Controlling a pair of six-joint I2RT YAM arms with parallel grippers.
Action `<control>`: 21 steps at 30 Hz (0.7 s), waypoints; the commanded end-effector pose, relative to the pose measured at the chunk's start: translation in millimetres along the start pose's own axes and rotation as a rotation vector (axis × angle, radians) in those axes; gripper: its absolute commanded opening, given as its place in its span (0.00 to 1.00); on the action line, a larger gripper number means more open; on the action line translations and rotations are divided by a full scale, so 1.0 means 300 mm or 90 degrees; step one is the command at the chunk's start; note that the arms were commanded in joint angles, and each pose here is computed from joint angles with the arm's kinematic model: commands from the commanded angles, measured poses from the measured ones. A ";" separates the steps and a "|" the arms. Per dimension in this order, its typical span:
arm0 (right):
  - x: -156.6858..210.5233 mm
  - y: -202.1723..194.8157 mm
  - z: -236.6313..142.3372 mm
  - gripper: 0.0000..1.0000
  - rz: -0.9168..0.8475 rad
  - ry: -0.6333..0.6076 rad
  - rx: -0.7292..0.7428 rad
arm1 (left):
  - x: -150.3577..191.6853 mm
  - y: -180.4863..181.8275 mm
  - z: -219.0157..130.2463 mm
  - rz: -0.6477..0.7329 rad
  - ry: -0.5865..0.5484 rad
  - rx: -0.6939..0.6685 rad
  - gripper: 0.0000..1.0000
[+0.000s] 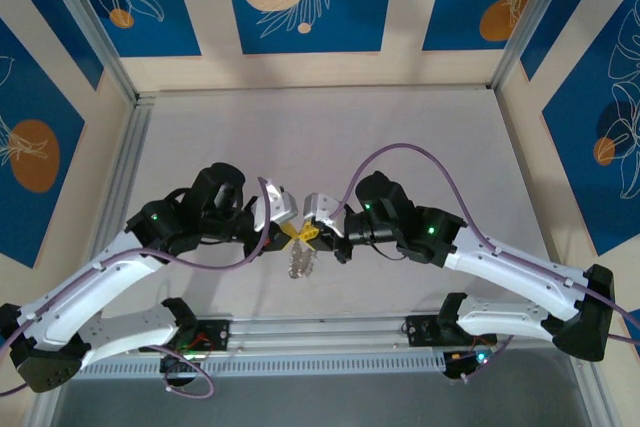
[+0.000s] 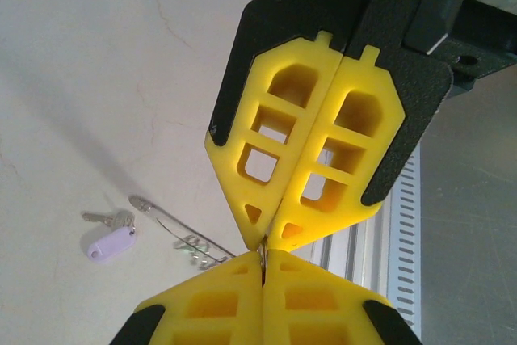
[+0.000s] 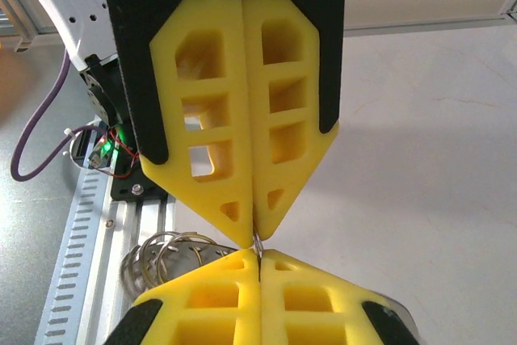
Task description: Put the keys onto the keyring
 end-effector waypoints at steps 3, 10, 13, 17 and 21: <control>-0.124 -0.020 -0.036 0.00 -0.048 -0.083 0.024 | 0.064 -0.011 0.028 -0.033 0.066 0.026 0.00; -0.120 -0.020 -0.016 0.00 -0.070 -0.056 0.034 | 0.088 -0.004 0.038 -0.035 0.097 0.018 0.00; -0.119 -0.021 -0.010 0.00 -0.074 -0.043 0.035 | 0.096 -0.002 0.040 -0.035 0.108 0.017 0.00; -0.126 -0.019 -0.011 0.00 -0.076 -0.039 0.033 | 0.103 0.002 0.048 -0.035 0.123 0.016 0.03; -0.124 -0.020 -0.009 0.00 -0.078 -0.032 0.036 | 0.103 0.004 0.048 -0.031 0.123 0.010 0.07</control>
Point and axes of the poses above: each hand's point on the last joint's axis, 136 mm out from that joint toward the fingers, its own z axis out along the fingers, its own y axis along the line the jaws close on, x = y × z, the point moved 4 cm from there along -z, back along the fingers, and after that the axes turned 6 degrees about -z, right-handed, at the moved point
